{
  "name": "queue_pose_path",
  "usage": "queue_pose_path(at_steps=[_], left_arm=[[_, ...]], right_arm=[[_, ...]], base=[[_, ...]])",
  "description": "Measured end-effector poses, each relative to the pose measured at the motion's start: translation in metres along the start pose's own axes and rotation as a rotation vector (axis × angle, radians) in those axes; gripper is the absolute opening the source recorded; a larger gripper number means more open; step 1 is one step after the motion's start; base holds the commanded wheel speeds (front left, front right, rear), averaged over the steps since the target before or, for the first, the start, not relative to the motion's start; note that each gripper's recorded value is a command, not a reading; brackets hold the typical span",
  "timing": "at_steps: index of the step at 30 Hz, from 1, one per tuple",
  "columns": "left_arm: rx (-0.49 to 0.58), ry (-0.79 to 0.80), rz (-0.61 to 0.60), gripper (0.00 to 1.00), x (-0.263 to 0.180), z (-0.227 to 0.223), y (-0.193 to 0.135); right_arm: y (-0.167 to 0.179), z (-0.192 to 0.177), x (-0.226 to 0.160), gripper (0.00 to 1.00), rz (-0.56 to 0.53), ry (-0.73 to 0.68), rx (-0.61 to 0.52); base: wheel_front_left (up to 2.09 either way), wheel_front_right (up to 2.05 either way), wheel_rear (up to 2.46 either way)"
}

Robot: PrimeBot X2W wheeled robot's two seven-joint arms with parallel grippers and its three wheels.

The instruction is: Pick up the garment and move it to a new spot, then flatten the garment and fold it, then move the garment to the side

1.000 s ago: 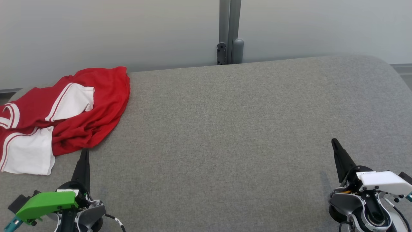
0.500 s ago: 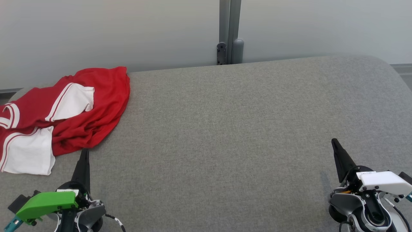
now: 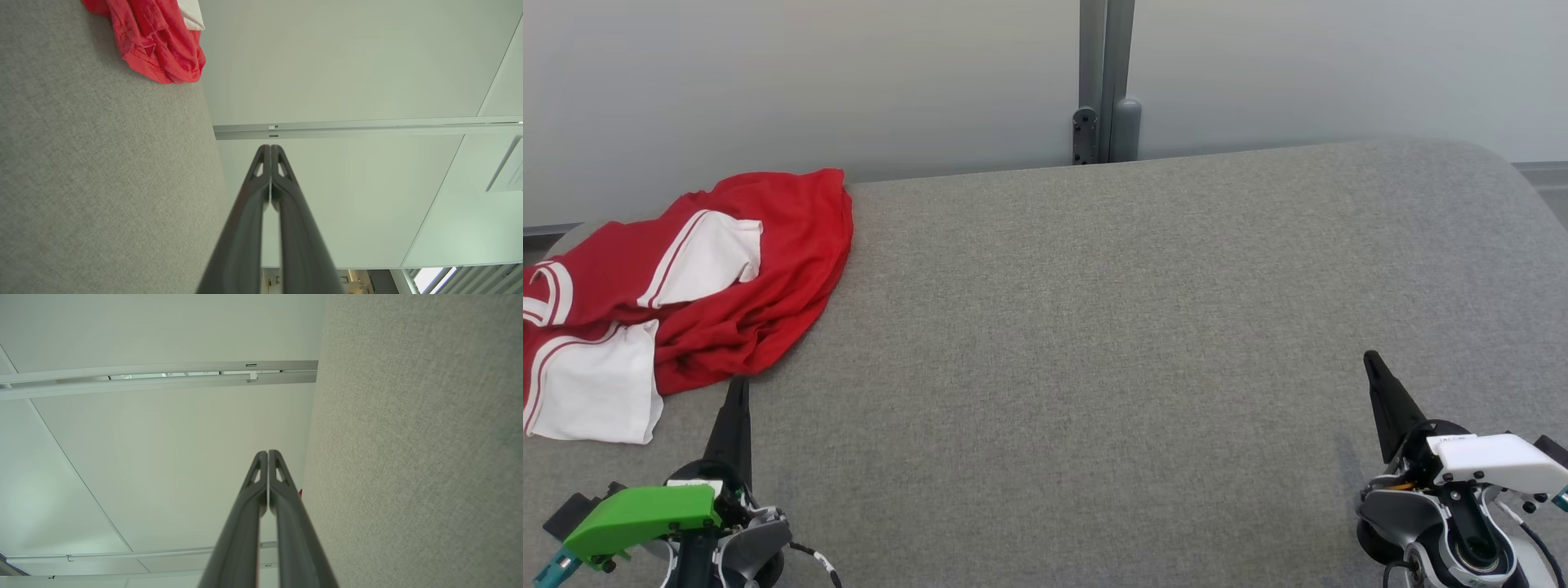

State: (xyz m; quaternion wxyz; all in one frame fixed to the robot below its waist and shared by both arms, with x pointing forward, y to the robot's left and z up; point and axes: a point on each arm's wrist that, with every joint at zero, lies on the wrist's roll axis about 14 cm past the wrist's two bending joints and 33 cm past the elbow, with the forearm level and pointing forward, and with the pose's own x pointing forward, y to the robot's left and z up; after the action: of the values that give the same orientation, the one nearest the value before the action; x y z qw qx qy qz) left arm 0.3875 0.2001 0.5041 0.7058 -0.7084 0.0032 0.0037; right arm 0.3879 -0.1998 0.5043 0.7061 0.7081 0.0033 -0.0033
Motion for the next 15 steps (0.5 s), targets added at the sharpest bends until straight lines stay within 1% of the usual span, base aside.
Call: queue_pose_path(at_steps=[6, 7, 13, 15], left_arm=[[0.0, 0.0, 0.0, 0.0, 0.0, 0.0, 0.0], [0.0, 0.0, 0.0, 1.0, 0.0, 0.0, 0.0], [-0.014, -0.001, 0.091, 1.0, -0.014, -0.003, 0.031], [-0.013, -0.001, 0.098, 1.0, -0.015, -0.005, 0.033]], right_arm=[[0.0, 0.0, 0.0, 0.0, 0.0, 0.0, 0.0], [0.0, 0.0, 0.0, 1.0, 0.0, 0.0, 0.0], [-0.03, -0.004, -0.013, 1.0, -0.088, -0.002, 0.016], [-0.031, -0.004, -0.014, 1.0, -0.091, -0.005, 0.013]], base=[[0.0, 0.0, 0.0], [0.0, 0.0, 0.0], [0.0, 0.0, 0.0], [0.0, 0.0, 0.0]])
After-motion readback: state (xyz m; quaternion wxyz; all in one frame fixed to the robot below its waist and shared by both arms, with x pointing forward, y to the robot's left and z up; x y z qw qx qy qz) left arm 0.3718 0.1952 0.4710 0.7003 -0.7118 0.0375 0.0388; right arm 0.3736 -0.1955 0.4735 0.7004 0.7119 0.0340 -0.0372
